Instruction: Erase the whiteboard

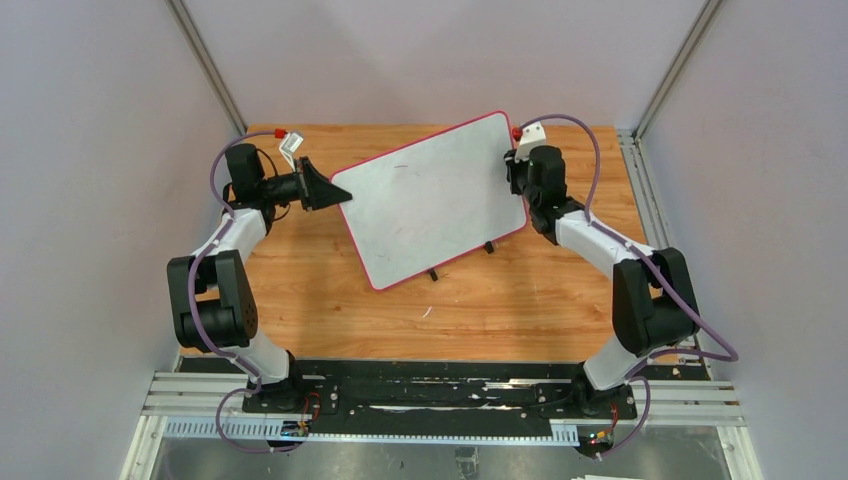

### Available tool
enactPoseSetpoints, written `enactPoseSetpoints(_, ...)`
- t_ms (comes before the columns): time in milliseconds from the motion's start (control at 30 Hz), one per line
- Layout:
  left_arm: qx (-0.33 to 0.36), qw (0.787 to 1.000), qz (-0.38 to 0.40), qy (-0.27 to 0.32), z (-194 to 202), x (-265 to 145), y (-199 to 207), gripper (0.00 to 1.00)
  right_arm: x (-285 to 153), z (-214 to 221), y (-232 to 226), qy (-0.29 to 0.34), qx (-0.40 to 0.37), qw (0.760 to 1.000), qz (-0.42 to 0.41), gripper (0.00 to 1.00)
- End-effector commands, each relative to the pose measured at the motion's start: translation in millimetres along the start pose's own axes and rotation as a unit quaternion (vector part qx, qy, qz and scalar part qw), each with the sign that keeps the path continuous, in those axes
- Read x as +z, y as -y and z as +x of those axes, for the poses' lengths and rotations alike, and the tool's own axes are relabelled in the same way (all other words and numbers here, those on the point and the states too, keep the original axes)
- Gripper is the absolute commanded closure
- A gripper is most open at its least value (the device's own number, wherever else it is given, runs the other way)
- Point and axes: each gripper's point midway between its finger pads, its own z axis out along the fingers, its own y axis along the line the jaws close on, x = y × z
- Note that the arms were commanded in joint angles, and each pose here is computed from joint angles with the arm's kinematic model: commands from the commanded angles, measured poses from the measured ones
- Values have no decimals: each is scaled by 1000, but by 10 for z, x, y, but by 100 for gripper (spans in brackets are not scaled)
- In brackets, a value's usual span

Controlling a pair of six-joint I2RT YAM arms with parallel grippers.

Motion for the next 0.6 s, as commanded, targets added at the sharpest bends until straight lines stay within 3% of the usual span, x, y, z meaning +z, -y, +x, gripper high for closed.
enactPoseSetpoints(0, 31, 999, 38, -8, 6, 1, 122, 100, 85, -385, 83, 31, -11, 999, 0, 99)
enactPoseSetpoints(267, 30, 999, 36, -8, 6, 1, 106, 100, 124, -679, 81, 46, -22, 999, -7, 99)
enactPoseSetpoints(567, 29, 999, 37, -8, 11, 2, 107, 100, 119, -135, 23, 9, -11, 1000, -10, 99)
